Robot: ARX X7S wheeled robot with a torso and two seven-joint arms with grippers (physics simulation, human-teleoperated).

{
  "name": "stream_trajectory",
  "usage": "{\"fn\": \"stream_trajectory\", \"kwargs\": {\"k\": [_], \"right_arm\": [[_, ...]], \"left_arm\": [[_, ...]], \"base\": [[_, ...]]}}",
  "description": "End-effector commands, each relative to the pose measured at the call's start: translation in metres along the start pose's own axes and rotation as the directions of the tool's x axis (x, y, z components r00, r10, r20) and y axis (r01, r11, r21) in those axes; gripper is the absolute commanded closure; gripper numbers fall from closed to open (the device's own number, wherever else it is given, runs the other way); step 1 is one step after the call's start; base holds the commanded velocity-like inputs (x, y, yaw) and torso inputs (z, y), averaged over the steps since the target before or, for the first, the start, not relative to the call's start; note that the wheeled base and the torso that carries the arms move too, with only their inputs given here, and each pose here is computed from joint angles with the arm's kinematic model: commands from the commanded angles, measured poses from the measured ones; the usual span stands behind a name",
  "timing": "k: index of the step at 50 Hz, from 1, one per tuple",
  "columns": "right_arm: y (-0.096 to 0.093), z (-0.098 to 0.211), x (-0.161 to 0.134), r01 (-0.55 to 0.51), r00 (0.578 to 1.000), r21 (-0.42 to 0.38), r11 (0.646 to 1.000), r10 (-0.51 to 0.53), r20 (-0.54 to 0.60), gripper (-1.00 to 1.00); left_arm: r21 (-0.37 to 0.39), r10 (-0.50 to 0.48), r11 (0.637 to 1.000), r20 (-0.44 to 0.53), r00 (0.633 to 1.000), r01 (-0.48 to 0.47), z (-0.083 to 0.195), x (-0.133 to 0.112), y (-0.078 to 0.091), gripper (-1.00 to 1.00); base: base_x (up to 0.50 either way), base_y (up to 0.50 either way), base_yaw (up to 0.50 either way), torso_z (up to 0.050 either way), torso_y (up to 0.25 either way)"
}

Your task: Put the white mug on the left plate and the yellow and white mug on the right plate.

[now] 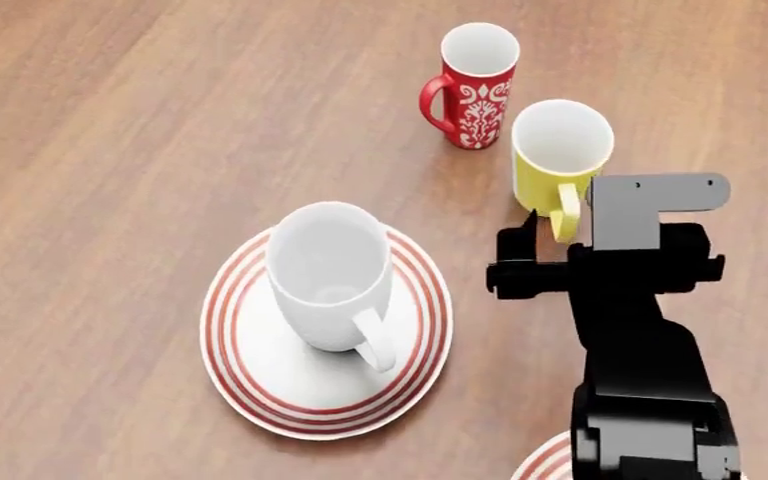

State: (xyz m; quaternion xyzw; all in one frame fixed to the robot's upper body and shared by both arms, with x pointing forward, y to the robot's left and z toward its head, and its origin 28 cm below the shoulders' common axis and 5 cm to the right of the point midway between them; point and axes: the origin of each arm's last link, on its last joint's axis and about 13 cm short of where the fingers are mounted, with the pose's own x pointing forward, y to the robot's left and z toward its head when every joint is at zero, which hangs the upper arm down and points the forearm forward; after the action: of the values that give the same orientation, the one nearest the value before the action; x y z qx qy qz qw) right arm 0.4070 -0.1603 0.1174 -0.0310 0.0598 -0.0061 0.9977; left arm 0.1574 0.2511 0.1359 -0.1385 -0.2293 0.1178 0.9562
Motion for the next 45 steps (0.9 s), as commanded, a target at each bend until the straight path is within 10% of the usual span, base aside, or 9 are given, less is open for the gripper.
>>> {"fn": "stream_trajectory", "kwargs": {"k": [1,45], "right_arm": [[0.015,-0.003,0.001,-0.090,0.995,0.015,0.996,0.091,-0.047,-1.00],[0.011,0.020,0.007,-0.065,0.996,0.027,0.998,0.064,0.067,-1.00]], "left_arm": [[0.043,0.009,0.999,-0.008,1.000,-0.009,-0.006,0.004,0.005,-1.00],[0.047,-0.015,0.999,0.006,1.000,0.014,-0.007,0.004,0.004,-1.00]], "base": [[0.00,0.00,0.00,0.000,0.000],[0.00,0.00,0.00,0.000,-0.030]]}}
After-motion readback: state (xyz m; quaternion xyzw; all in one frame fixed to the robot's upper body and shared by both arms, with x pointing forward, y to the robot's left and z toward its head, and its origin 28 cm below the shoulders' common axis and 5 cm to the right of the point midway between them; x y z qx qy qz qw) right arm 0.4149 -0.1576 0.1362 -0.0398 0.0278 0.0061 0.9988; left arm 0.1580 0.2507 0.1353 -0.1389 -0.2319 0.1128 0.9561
